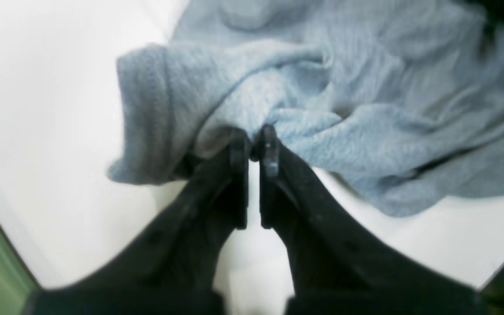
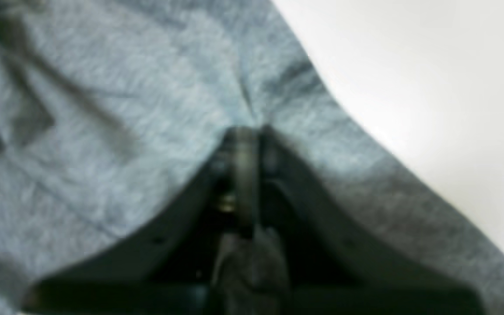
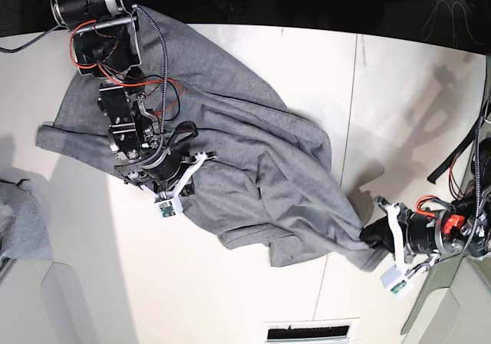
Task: Layout the t-shirt on the table in an organized manner, then fold the t-shirt properly
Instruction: 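Reach the left gripper into the shirt middle and pinch a fold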
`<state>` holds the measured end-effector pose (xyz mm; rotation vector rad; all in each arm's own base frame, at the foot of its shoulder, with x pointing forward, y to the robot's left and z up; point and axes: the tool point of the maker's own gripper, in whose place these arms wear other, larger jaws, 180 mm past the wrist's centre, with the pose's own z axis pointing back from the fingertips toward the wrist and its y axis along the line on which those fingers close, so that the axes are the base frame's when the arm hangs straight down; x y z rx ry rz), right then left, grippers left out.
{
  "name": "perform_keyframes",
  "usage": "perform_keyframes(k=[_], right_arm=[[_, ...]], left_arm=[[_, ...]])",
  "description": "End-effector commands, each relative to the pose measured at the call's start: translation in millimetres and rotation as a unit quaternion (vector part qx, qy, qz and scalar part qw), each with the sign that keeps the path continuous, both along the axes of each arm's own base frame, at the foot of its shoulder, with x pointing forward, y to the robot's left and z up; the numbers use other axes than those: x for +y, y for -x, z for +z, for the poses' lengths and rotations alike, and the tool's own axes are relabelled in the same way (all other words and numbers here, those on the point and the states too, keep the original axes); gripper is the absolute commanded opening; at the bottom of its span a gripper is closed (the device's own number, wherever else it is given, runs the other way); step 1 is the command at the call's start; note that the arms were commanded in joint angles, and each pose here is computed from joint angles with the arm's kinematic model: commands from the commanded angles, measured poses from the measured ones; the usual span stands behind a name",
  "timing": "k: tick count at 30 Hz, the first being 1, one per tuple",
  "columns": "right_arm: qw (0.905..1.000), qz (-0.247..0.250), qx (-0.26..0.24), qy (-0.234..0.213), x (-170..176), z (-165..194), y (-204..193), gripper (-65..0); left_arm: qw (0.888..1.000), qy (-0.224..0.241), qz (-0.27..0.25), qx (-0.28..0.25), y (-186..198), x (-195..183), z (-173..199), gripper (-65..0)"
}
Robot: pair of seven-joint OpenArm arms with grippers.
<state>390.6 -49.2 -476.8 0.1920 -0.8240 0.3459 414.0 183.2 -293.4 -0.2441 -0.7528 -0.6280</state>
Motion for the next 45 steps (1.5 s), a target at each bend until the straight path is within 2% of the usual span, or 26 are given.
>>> perform_keyframes(k=[1,4,7,11,13,14,17,18,20,23,26,29,32,34,37,43,45], right_arm=[[0.9987,0.004,0.039,0.034,-12.7,-13.5,11.6,-65.0],[0.9967,-0.011,0.057,0.057,-35.0,-23.5,21.2,-65.0],[0.9927,-0.054,0.067,0.085,-62.7,-25.0,23.8,-65.0],[0.9928,-0.062,0.072,0.073,-62.6,-15.6,29.0,-65.0],[0.9929,-0.061,0.082,0.059,-57.5,-13.6,35.0,-65.0],[0.9932,-0.063,0.084,0.051,-55.0,-12.3,36.7,-65.0],[0.9936,-0.064,0.085,0.040,-49.5,-13.4,41.3,-65.0],[0.9935,-0.063,0.086,0.039,-47.8,-14.5,42.7,-65.0],[0.9937,-0.061,0.087,0.035,-43.7,-14.8,43.6,-65.0],[0.9944,-0.059,0.081,0.033,-43.3,-13.3,41.9,-65.0],[0.9946,-0.060,0.079,0.032,-43.1,-12.9,41.4,-65.0],[0.9946,-0.060,0.079,0.032,-42.9,-12.9,41.4,-65.0],[0.9946,-0.060,0.079,0.032,-43.1,-13.0,41.6,-65.0],[0.9948,-0.060,0.077,0.031,-42.9,-12.4,40.8,-65.0],[0.9951,-0.060,0.074,0.030,-42.4,-11.5,39.7,-65.0],[0.9950,-0.059,0.074,0.030,-42.2,-11.8,40.2,-65.0],[0.9950,-0.059,0.075,0.030,-42.3,-11.9,40.3,-65.0]], left_arm=[[0.999,0.018,-0.004,-0.039,-15.6,-6.9,28.8,-62.7],[0.997,0.050,-0.025,-0.057,-26.2,-42.1,41.6,-62.7],[0.993,0.080,-0.049,-0.067,-29.4,-83.7,43.2,-62.7],[0.988,0.114,-0.077,-0.066,-29.4,-141.8,34.6,-62.7],[0.987,0.114,-0.093,-0.057,-26.1,-170.1,23.3,-61.2],[0.987,0.114,-0.102,-0.048,-22.7,-183.7,16.2,-56.1],[0.984,0.117,-0.136,-0.013,-5.6,-222.5,-6.7,-33.5],[0.982,0.111,-0.155,-0.003,2.5,-233.2,-14.7,-29.3],[0.980,0.093,-0.177,0.011,14.2,-243.6,-27.9,-28.7],[0.981,0.073,-0.182,0.012,16.3,-241.3,-34.8,-28.7],[0.987,0.077,-0.138,-0.003,-1.4,-219.1,-27.4,-28.7],[0.993,0.090,-0.077,-0.029,-25.5,-180.1,-14.7,-28.7],[0.994,0.102,-0.021,-0.046,-40.7,-140.9,-7.3,-28.7],[0.994,0.100,-0.004,-0.041,-39.5,-126.2,-13.6,-28.7],[0.996,0.081,0.000,-0.026,-28.3,-120.4,-34.5,-28.7],[0.994,0.105,0.006,-0.013,-2.4,-127.8,-65.9,-28.7],[0.995,0.097,0.019,-0.024,-3.5,-126.1,-70.4,-28.8]])
